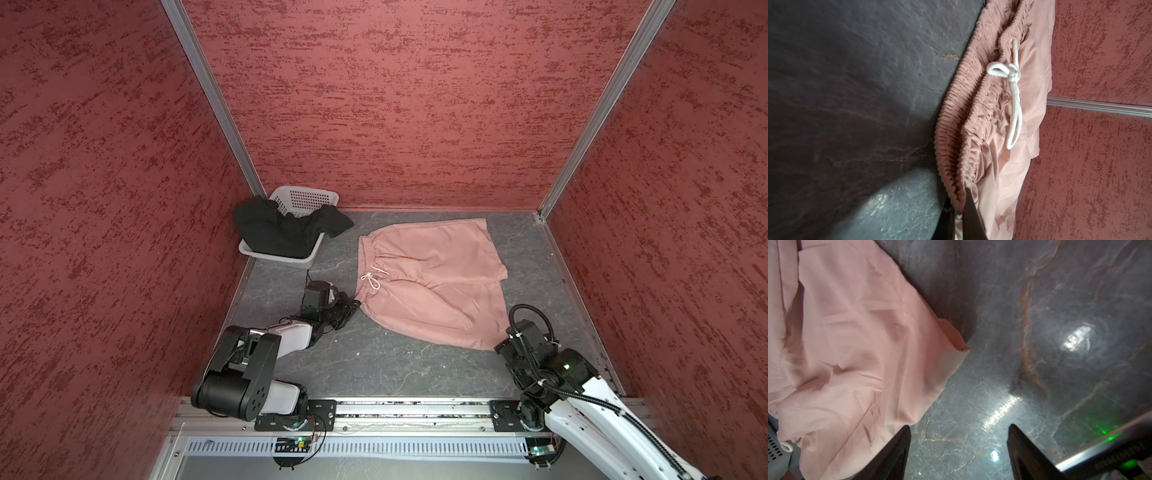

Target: Fold and stack the shorts

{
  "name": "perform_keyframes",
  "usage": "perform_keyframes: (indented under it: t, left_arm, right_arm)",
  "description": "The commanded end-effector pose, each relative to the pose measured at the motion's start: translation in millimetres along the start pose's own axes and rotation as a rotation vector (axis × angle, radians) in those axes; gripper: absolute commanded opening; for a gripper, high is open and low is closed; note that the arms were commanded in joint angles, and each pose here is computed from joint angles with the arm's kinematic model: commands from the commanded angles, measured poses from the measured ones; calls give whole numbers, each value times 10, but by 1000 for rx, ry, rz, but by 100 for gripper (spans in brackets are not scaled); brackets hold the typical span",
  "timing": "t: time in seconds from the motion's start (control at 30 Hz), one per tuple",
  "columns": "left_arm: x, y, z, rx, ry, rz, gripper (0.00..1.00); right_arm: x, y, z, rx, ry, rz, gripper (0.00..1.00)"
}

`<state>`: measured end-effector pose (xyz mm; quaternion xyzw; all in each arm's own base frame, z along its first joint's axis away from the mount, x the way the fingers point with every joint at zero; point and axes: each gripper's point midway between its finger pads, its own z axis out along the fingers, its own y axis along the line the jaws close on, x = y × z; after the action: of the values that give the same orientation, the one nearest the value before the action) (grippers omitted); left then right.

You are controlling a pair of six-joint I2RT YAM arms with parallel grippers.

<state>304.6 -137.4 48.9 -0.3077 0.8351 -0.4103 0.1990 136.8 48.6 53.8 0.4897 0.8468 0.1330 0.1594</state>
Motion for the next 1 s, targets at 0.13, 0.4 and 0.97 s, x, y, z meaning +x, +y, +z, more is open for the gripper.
perform_keyframes:
  t: [0.13, 0.4, 0.97]
  left_arm:
    - [39, -69, -199, -15, 6, 80, 1]
    - [39, -93, -321, -30, -1, 113, 1]
    - [-33, -264, -537, -129, 19, 296, 0]
  right_arm:
    - [-185, 147, 222, -51, -111, 39, 70]
    - [-384, 143, 355, -84, -197, 46, 59]
    - [-812, 359, -277, -34, -394, -88, 0]
